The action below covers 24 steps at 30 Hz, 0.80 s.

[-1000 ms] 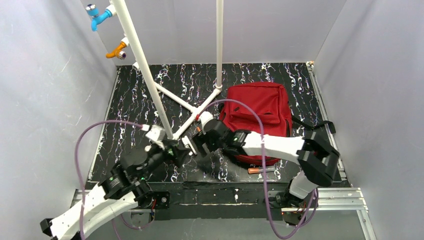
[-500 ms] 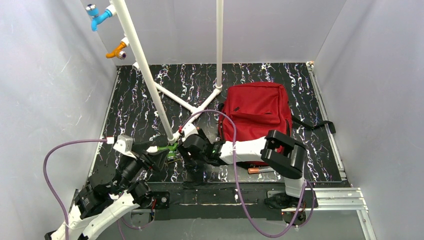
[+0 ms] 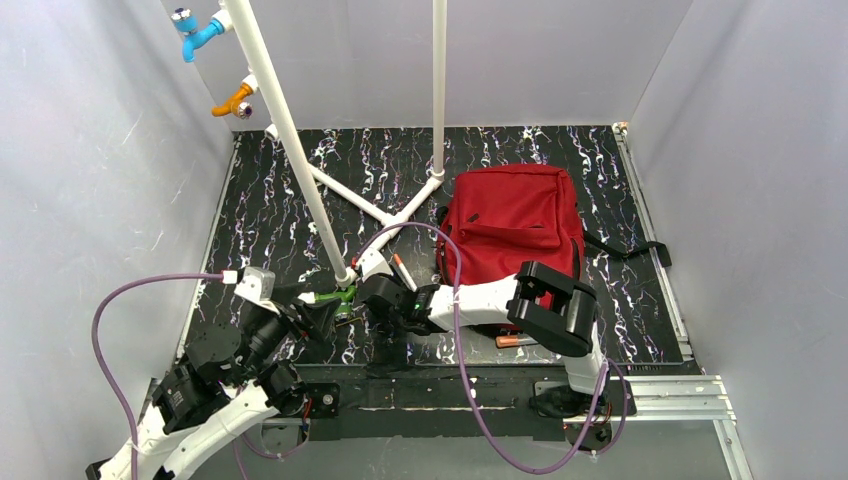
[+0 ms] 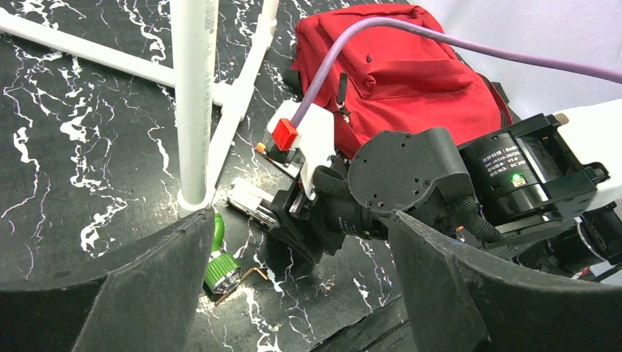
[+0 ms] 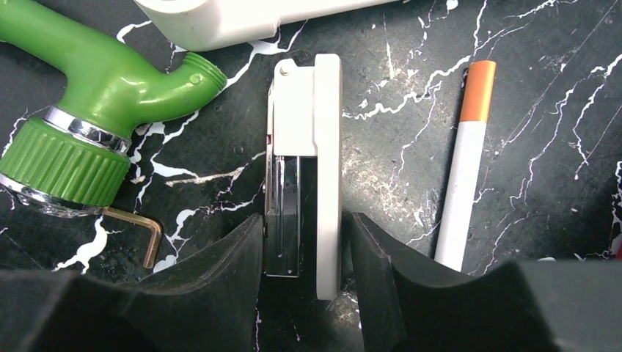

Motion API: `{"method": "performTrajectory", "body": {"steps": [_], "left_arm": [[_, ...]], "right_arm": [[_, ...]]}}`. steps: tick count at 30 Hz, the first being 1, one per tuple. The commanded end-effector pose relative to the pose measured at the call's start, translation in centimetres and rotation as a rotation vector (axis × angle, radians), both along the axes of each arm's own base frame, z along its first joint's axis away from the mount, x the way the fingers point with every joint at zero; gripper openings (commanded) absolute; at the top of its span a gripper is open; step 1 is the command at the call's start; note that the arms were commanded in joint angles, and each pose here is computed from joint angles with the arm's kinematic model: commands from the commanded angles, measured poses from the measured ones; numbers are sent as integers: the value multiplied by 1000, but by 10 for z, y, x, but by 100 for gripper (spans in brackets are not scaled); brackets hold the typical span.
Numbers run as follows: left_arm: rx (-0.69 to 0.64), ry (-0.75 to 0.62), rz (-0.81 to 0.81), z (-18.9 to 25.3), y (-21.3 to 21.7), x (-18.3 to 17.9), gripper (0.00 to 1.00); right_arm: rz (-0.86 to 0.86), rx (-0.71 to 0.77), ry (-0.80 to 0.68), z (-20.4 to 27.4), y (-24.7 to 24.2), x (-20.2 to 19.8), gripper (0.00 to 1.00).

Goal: Pack the student bag
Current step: Pick up the stationery from the center of the board.

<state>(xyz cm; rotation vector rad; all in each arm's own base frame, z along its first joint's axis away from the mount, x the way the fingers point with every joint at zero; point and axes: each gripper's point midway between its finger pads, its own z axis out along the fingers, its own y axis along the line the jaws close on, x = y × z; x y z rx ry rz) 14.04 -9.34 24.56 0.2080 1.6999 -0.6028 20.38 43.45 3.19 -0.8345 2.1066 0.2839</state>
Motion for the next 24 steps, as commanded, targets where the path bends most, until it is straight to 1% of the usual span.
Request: {"method": "performTrajectory", "body": {"steps": [1, 5, 8, 11, 13, 17, 21, 24], "left_arm": [[-3, -12, 22, 9, 3, 3, 87], [3, -12, 25, 9, 2, 4, 88], [7, -7, 25, 8, 2, 5, 88], [9, -4, 28, 8, 0, 6, 88], [11, -2, 28, 8, -1, 7, 88], [20, 2, 26, 6, -3, 9, 89], [16, 2, 20, 8, -7, 10, 89], [19, 4, 17, 9, -9, 11, 89]], "right_arm": [[1, 15, -12, 1, 10, 2, 53], [9, 19, -11, 2, 11, 1, 44], [24, 43, -12, 14, 13, 1, 36], [61, 106, 23, 32, 17, -3, 31], [106, 164, 69, 45, 21, -5, 30], [138, 273, 219, 60, 17, -3, 29], [204, 458, 464, 72, 8, -7, 27], [262, 608, 594, 92, -1, -10, 27]]}}
